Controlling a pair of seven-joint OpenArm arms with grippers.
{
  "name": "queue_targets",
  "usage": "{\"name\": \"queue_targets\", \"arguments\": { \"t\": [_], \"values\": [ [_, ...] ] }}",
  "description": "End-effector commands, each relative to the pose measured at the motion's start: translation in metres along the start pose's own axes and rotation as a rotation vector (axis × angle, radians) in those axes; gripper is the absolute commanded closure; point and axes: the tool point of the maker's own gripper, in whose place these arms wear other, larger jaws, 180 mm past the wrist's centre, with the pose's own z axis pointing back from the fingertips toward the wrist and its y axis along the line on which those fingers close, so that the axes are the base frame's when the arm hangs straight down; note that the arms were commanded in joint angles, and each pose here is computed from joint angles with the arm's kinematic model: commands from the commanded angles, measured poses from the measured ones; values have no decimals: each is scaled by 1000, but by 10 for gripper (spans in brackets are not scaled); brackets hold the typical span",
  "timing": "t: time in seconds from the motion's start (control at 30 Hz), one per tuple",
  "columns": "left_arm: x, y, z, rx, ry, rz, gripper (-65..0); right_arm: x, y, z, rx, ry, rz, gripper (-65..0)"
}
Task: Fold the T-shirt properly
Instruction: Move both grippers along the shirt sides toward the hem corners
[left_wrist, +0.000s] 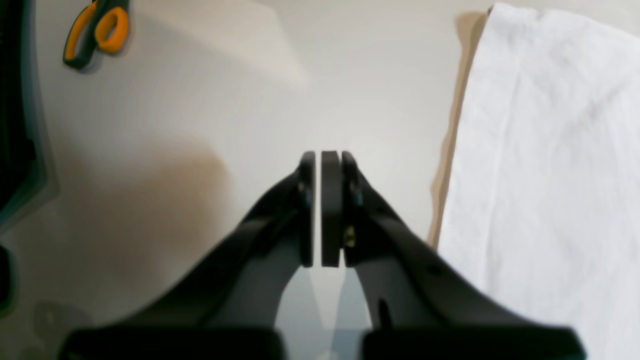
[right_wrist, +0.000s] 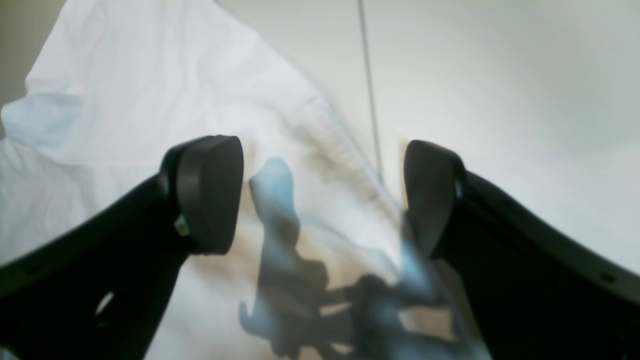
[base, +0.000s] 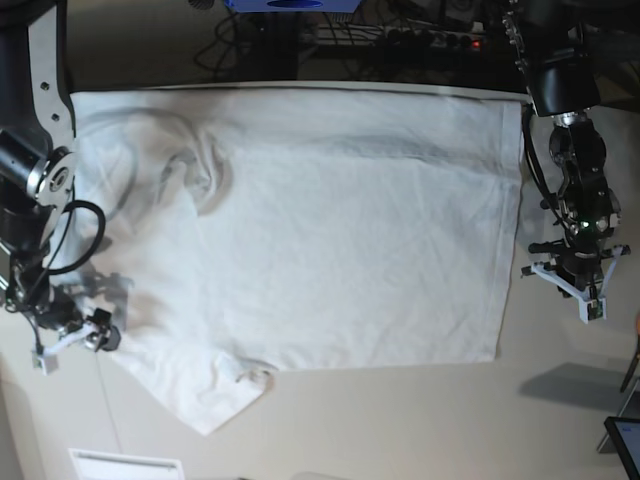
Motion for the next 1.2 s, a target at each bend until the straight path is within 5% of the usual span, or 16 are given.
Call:
{"name": "queue_targets", "arguments": {
  "t": [0.0,0.43,0.53,0.67,0.73,0.87,1.17],
  "values": [
    [25,10,3,20,-68,-3,-29,34,3,7,9,-78,14,-479],
    [15,13,-7,20,-28,19,-44,25,22,-5,26,-50,101,-469],
    [11,9,-16,-4,1,20,-149,21,20,-6,23,-43,101,-383],
    [0,9,-28,-19,48,38,-368,19,19,-6,22,-40,100,-200],
    [9,8,-29,-21,33,48,-420,19,19,-6,22,-40,100,-109],
    [42,7,-30,-23,-27,71,-433,19,19,-6,22,-40,100,-1],
    [80,-9,-68,-80,5,211,-437,3,15,-7,17,-16,93,-1]
  ]
}}
